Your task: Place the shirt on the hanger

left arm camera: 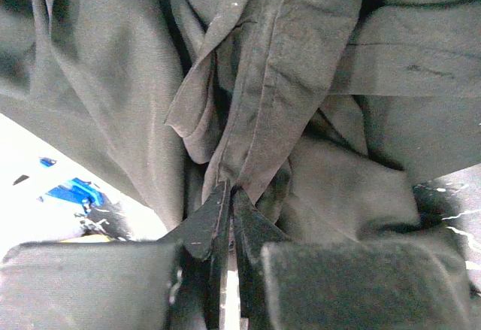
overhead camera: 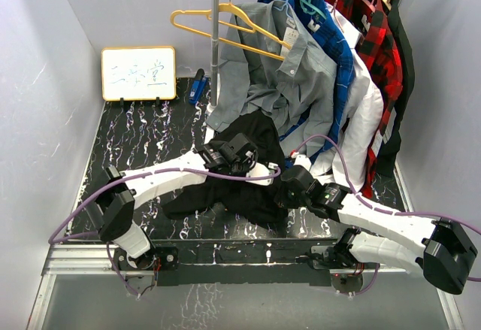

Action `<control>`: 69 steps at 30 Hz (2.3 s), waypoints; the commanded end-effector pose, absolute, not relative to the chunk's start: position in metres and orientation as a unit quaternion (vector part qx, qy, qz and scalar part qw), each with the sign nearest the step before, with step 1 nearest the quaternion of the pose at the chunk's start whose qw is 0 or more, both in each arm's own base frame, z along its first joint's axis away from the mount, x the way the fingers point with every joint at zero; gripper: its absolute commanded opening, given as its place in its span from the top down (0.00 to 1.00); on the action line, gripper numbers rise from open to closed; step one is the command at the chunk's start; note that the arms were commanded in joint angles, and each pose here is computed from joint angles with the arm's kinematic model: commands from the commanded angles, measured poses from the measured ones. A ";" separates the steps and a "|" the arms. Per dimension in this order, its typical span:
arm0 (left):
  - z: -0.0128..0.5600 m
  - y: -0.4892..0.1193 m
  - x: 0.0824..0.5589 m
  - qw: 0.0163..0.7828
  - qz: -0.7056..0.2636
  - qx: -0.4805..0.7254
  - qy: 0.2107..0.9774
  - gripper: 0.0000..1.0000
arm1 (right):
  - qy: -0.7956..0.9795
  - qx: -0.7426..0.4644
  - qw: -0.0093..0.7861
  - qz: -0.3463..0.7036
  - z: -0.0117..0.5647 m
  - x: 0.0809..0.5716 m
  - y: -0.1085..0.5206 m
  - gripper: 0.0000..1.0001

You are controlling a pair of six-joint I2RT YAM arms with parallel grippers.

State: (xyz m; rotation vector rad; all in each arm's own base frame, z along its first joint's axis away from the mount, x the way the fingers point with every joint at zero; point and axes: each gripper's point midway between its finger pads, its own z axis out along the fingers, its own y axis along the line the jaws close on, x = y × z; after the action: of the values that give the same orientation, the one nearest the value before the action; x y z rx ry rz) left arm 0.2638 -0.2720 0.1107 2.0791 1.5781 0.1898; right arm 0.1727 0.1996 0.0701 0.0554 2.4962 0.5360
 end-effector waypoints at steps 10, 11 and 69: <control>0.092 -0.289 0.338 0.262 0.101 0.777 0.564 1.00 | 0.924 0.030 0.312 0.221 0.080 0.181 0.204 1.00; 0.088 -0.290 0.344 0.259 0.098 0.774 0.569 1.00 | 0.924 0.031 0.311 0.221 0.079 0.181 0.204 1.00; 0.092 -0.300 0.274 0.210 -0.149 0.803 0.538 0.47 | 0.911 0.061 0.327 0.243 0.083 0.179 0.197 1.00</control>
State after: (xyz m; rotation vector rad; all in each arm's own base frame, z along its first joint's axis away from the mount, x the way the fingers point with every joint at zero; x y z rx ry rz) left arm 0.2755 -0.2962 0.0993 2.2197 1.5175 -0.4176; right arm 0.1726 0.1955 0.0770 0.1363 2.4302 0.6175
